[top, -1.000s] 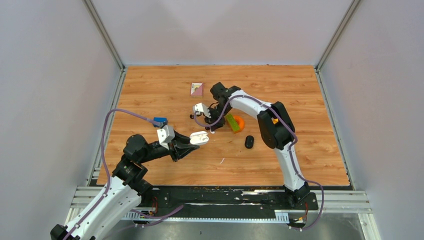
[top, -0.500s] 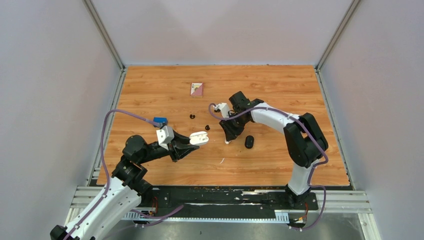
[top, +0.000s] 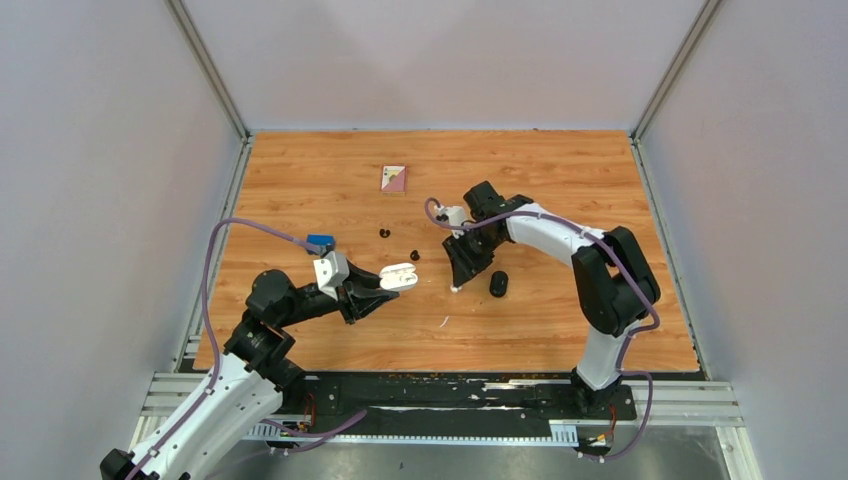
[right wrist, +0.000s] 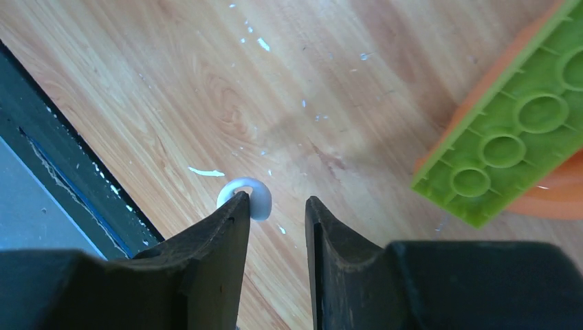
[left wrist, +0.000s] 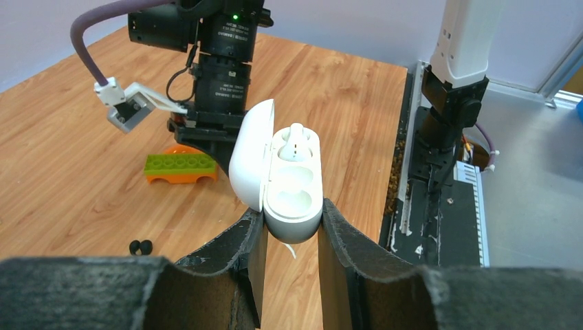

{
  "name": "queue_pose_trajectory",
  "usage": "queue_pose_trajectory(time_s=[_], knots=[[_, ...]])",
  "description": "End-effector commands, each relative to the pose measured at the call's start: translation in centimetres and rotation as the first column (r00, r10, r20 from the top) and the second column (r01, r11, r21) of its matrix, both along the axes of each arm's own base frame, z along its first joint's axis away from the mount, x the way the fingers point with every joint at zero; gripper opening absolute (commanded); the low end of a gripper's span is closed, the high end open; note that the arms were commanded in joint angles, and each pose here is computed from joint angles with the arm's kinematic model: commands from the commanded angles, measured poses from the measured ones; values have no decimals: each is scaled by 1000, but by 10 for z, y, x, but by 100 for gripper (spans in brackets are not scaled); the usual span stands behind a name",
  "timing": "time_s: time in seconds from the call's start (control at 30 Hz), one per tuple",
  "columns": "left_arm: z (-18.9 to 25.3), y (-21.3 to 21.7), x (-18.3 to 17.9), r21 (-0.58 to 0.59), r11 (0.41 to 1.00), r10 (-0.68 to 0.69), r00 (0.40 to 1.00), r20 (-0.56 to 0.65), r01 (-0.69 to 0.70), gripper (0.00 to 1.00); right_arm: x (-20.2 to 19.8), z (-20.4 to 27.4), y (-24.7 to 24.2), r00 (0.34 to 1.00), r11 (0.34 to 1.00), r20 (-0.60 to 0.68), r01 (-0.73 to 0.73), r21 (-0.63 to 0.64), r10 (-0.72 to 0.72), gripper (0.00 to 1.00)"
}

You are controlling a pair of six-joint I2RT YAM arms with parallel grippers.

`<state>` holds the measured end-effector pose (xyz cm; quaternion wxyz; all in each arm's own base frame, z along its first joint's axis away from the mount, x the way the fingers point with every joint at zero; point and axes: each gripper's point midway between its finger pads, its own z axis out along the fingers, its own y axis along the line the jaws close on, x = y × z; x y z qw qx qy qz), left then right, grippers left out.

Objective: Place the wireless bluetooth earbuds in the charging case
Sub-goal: Place the earbud at the center of the board.

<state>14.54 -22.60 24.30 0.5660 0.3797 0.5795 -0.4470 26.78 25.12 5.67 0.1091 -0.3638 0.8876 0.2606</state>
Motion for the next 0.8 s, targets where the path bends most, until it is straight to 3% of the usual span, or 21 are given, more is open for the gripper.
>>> queue_pose_trajectory(time_s=[0.0,0.03,0.1,0.2,0.27,0.33,0.43,0.47,0.53,0.63,0.7,0.77], knots=[[9,-2,-1,-22,1000,-9,1000,30,10,0,-11,-3,0,998,998,-15,-58,-25,58,37],[9,-2,-1,-21,1000,-8,1000,28,9,0,-6,-3,-4,998,996,14,-62,-60,63,38],[9,-2,-1,-21,1000,-8,1000,28,9,0,-18,9,10,985,991,-163,-38,128,58,37],[8,-2,-1,-19,1000,-8,1000,28,9,0,4,-2,-7,998,1000,-61,-4,7,5,30],[8,-2,-1,-18,1000,-8,1000,27,8,0,-2,2,-3,988,995,-157,26,99,-10,30],[8,-2,-1,-18,1000,-8,1000,27,9,0,-9,-4,-2,975,993,-221,34,109,-10,32],[7,-3,0,-17,1000,-13,1000,21,13,0,-35,-2,9,933,975,-350,-6,223,86,37],[7,-3,-1,-17,1000,-15,1000,21,16,1,-38,-8,8,940,979,-327,-33,202,99,43],[6,-3,0,-16,1000,-15,1000,18,15,1,-29,-25,0,980,994,-165,-113,8,113,47],[6,-3,0,-15,1000,-16,1000,17,16,1,-14,-36,-7,990,974,-23,-138,-179,136,47],[5,-3,0,-12,1000,-15,1000,15,15,1,1,-38,-11,990,962,64,-107,-253,127,46],[5,-4,0,-10,1000,-14,1000,14,15,1,9,-34,-7,994,973,65,-67,-219,83,45]])
